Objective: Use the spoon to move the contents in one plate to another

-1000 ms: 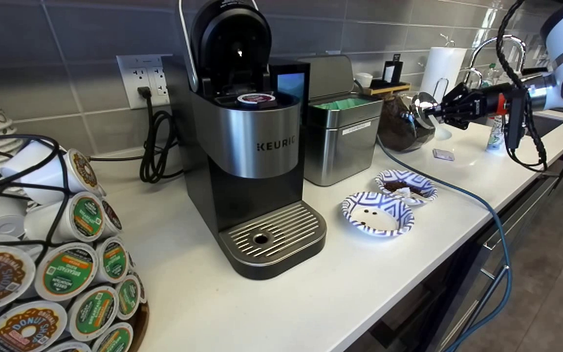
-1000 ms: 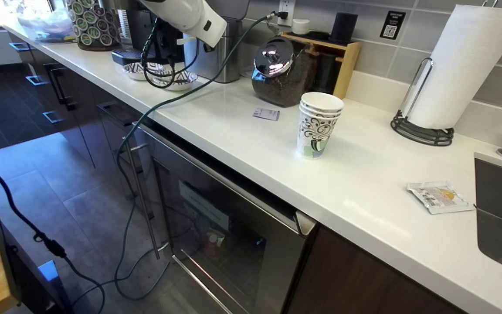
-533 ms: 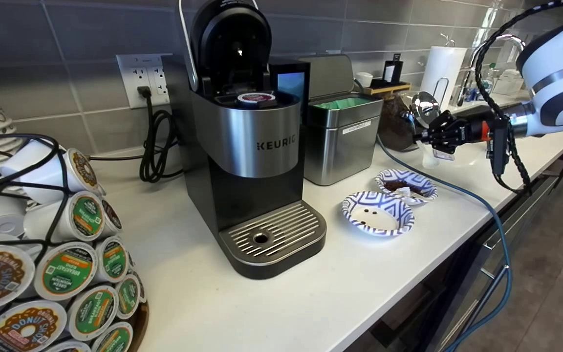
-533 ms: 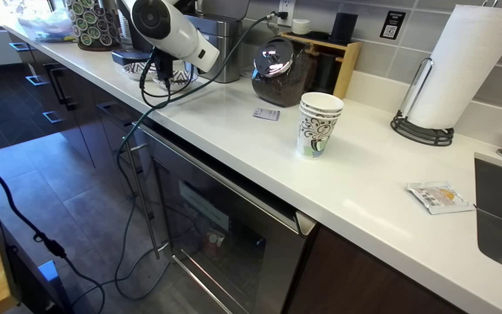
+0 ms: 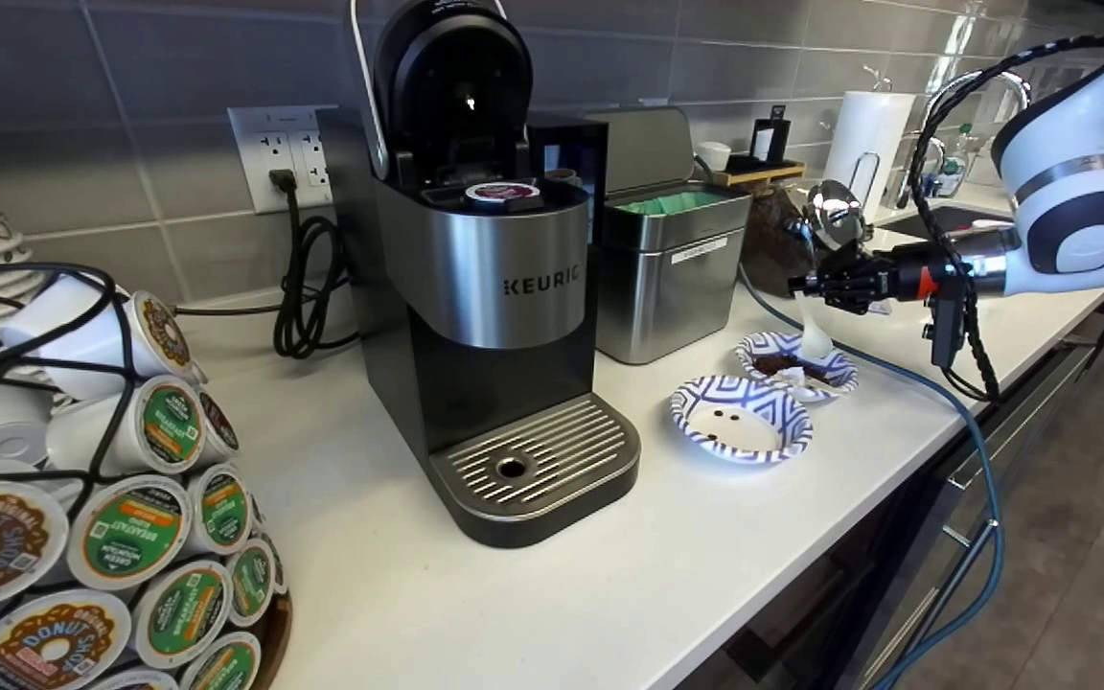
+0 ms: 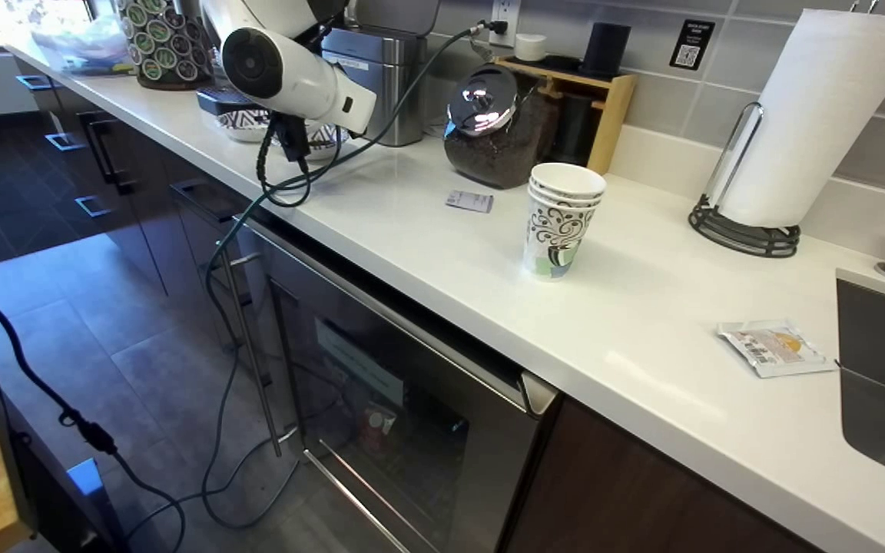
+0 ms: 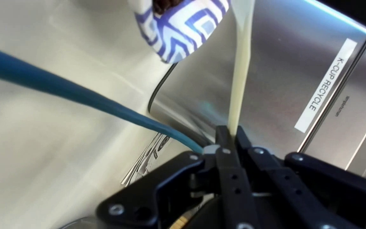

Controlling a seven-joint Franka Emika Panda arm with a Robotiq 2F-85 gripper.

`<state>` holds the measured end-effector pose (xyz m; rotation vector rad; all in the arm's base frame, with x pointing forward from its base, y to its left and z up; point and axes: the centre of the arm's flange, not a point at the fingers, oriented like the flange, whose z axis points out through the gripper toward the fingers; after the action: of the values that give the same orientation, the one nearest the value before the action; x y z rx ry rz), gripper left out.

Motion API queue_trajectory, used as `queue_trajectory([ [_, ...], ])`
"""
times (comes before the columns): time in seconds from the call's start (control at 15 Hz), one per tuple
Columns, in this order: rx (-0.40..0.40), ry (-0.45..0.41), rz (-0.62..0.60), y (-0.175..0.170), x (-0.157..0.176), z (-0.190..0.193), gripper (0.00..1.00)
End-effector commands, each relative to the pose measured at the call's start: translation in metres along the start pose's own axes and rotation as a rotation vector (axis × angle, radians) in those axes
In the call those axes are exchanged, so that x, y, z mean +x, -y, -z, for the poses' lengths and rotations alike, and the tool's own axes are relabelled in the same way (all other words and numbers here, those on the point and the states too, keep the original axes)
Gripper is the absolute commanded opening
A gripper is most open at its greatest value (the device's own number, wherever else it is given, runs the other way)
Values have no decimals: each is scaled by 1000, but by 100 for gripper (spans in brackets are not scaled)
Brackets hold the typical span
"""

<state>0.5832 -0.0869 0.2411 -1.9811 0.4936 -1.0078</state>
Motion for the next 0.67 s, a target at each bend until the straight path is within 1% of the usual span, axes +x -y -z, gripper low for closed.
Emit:
queue_trajectory([
  [0.0, -37, -33, 60, -4, -10, -11, 30],
  [0.07, -46, -33, 64, -4, -12, -11, 30],
  [0.2, -75, -25, 59, 0, -14, -10, 44],
  [0.47, -52, -57, 57, 30, 0, 24, 75],
  [0.6, -36, -48, 72, 42, 7, 42, 88],
])
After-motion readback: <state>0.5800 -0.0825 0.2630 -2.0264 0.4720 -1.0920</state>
